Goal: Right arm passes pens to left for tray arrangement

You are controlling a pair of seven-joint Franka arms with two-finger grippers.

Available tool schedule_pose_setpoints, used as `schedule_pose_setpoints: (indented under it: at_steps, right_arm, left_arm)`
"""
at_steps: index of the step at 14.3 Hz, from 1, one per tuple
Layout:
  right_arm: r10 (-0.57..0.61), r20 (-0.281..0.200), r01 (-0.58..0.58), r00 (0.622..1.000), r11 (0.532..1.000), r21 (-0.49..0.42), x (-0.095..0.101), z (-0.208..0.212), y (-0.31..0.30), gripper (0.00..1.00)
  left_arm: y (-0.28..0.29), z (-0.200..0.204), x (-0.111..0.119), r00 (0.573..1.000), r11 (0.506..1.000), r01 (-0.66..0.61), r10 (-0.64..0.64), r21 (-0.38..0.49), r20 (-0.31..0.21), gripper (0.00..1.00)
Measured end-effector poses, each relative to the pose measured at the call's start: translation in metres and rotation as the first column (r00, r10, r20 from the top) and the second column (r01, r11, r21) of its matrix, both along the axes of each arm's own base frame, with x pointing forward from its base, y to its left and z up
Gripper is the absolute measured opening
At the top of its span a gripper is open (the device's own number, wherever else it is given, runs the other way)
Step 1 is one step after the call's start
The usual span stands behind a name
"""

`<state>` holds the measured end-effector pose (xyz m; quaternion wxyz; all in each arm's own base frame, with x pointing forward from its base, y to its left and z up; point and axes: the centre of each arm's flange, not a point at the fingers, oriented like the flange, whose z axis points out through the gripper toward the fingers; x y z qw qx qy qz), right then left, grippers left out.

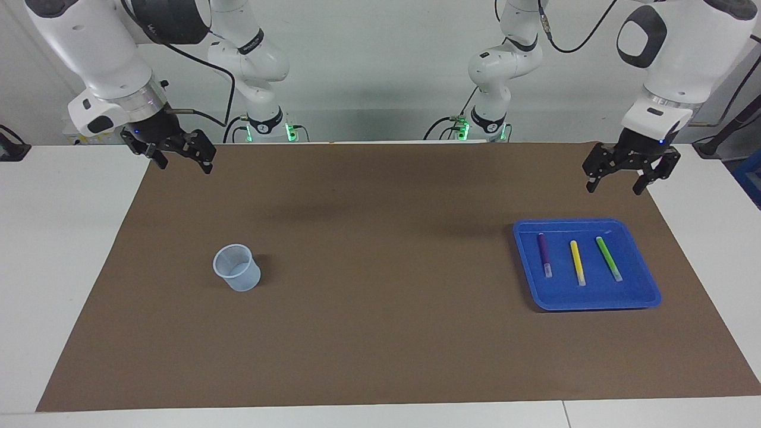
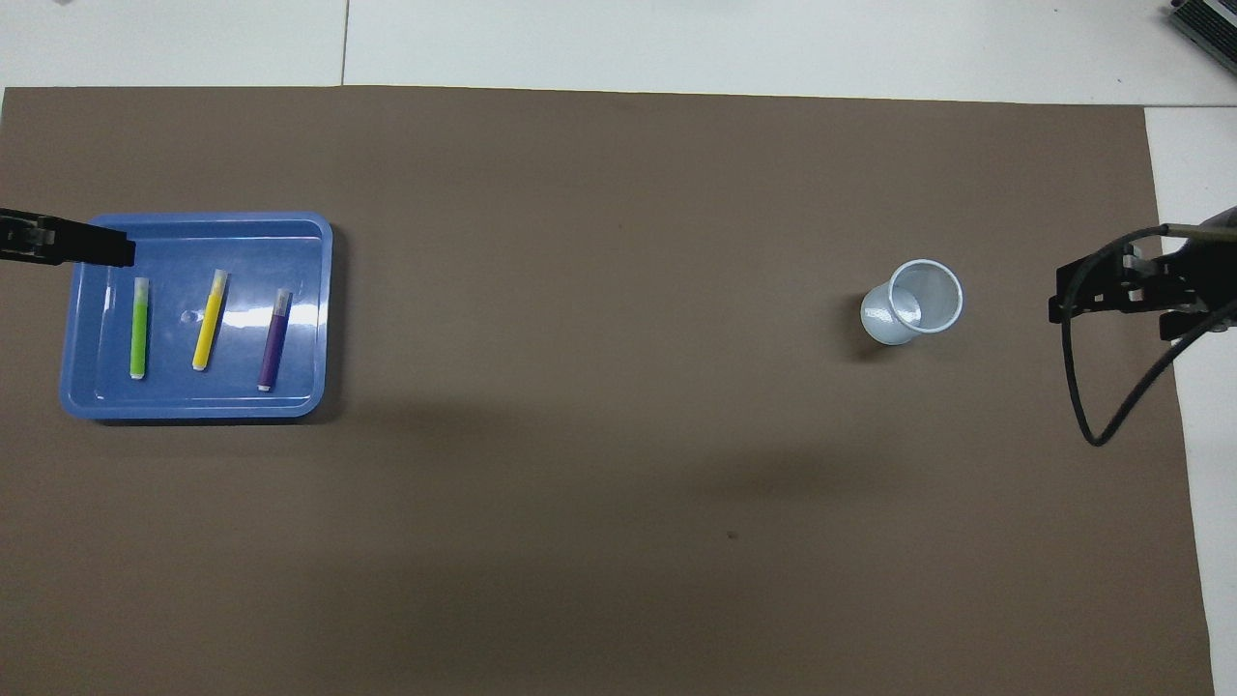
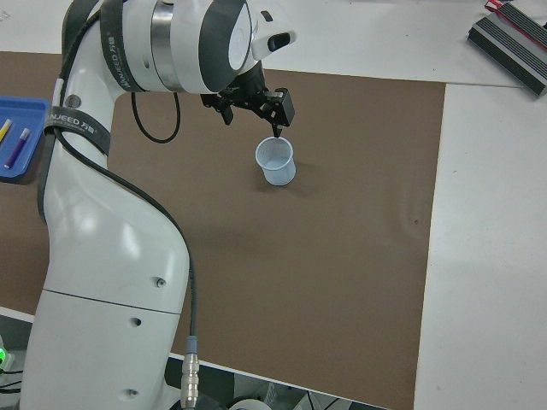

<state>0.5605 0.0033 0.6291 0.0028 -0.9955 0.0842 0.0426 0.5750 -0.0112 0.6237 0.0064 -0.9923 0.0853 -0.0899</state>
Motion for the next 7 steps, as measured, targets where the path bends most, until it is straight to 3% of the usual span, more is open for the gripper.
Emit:
schedule_pose_setpoints:
  at_steps: [7]
  right_arm:
    - [0.014,0.020,-0.014,1.000,1.000,-0.005,-0.008,0.012,0.009,1.00]
  left_arm:
    - [-0.002,-0.013,-0.005,0.999,1.000,0.001,0.000,0.005,-0.032,1.00]
